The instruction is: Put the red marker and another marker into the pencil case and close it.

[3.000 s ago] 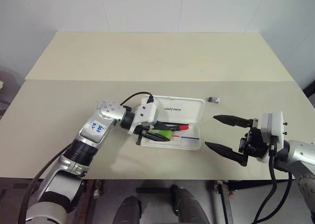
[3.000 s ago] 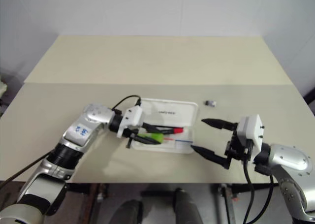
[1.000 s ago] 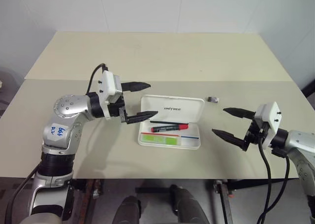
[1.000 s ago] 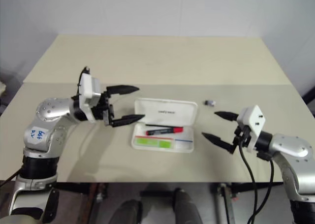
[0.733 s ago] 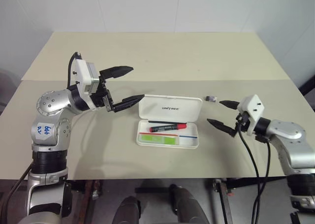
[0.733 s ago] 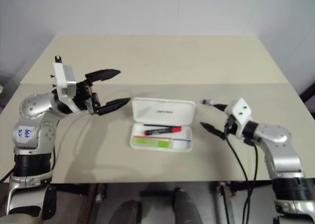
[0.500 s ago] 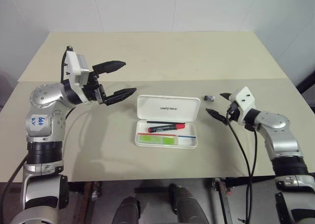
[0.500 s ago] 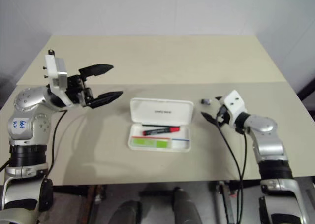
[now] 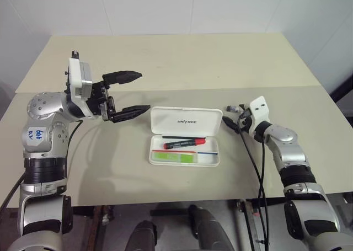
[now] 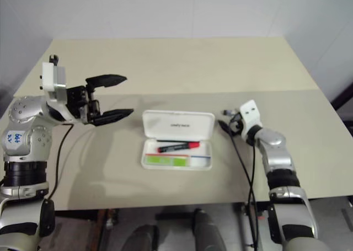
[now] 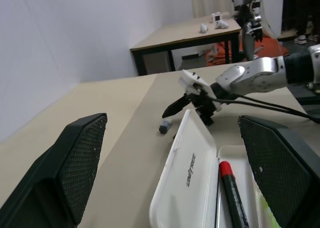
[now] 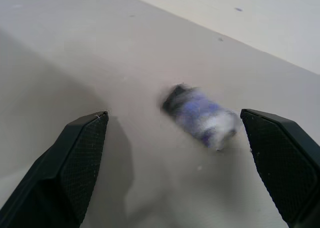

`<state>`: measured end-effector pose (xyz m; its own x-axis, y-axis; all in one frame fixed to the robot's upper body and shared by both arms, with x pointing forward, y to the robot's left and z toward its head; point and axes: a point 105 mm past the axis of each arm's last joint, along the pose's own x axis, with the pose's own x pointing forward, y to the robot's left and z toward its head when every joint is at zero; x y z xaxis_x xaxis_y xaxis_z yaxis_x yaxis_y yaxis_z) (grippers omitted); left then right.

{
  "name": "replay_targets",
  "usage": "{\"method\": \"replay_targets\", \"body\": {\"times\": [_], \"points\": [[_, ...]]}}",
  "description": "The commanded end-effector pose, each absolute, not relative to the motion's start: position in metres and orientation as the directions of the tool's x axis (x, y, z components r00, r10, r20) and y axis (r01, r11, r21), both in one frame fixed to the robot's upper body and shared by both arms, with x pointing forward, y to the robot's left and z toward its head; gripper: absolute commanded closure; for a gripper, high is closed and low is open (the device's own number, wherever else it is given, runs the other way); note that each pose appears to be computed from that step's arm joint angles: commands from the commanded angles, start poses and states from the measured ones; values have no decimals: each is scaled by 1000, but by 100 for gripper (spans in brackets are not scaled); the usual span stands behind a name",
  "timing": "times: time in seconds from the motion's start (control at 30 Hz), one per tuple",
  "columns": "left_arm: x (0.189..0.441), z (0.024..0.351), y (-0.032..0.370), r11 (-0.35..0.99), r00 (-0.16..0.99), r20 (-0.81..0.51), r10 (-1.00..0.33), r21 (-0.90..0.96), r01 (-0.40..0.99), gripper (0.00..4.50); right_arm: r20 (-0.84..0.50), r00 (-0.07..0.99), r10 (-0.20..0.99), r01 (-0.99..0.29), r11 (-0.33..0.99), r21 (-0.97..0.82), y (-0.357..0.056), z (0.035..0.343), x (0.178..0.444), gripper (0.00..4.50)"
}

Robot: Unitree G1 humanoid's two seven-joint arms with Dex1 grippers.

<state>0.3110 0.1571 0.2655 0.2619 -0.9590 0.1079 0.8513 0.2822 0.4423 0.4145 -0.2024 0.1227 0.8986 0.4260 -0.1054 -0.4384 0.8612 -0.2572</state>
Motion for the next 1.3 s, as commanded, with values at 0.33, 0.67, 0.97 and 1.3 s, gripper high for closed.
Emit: {"method": "replay_targets", "body": {"times": [0.33, 0.67, 0.97, 1.3], "points": [[298, 277, 158, 300, 267, 138, -954, 480, 824, 2, -26, 971, 237, -238, 964, -119, -203, 124, 425, 0], [299, 278, 156, 309, 269, 151, -951, 480, 821, 2, -60, 964, 260, -261, 965, 1, -154, 112, 422, 0], [299, 277, 157, 321, 279, 159, -947, 482, 815, 2, -135, 981, 139, -138, 990, 16, -149, 98, 432, 0], [299, 278, 156, 334, 287, 171, -942, 488, 806, 0, -151, 982, 111, -106, 994, 38, -141, 98, 439, 288]]}}
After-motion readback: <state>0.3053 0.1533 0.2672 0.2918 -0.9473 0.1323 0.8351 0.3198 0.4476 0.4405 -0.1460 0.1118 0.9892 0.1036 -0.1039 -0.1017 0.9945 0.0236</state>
